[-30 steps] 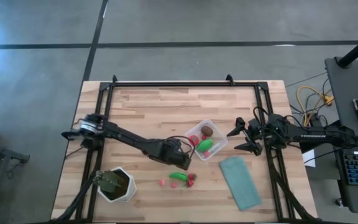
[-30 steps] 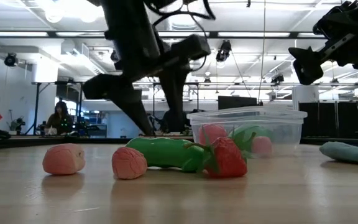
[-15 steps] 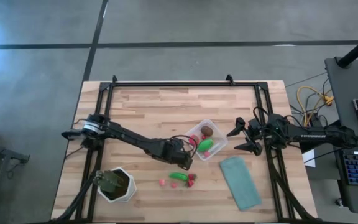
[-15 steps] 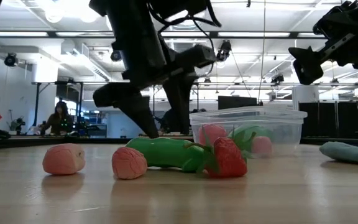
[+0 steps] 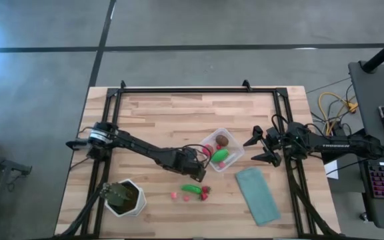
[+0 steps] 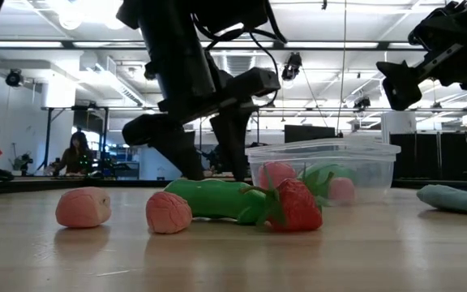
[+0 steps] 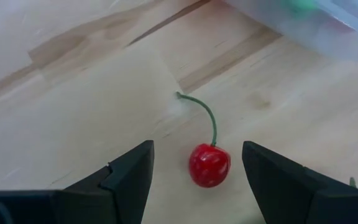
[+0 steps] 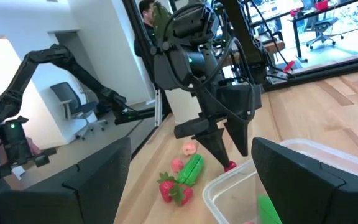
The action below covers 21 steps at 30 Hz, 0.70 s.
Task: Pick and placing Produce into tupperware
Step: Put the red cherry into the transparent bin
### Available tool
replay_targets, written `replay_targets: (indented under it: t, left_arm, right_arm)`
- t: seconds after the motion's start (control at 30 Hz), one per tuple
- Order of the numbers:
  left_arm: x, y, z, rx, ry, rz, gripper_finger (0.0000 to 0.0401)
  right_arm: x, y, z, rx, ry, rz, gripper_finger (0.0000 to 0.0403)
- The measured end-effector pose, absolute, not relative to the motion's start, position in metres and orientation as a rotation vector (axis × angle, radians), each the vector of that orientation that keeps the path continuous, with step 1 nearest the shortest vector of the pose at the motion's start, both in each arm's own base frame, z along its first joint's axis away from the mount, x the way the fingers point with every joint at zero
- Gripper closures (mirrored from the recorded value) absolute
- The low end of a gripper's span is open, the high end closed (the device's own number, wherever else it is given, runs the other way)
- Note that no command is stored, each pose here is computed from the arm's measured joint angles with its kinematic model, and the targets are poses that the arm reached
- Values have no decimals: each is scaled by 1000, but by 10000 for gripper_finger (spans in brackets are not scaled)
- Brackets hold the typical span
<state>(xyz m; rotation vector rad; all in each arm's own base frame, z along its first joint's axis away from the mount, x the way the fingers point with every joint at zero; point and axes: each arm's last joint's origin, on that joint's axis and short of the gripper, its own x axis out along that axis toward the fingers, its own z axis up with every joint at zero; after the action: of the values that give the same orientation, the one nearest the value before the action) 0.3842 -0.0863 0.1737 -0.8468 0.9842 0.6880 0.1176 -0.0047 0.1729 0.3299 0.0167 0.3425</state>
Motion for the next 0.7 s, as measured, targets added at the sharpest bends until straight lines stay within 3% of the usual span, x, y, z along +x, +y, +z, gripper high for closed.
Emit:
replay_targets:
  t: [0.4,0.7]
  left_arm:
    - [385,-87,174,-845,1035,610,170]
    - [393,-95,200,-897,991,529,170]
  right_arm:
    - [118,-5,173,330,17,342,77]
    - [118,-5,173,330,17,342,77]
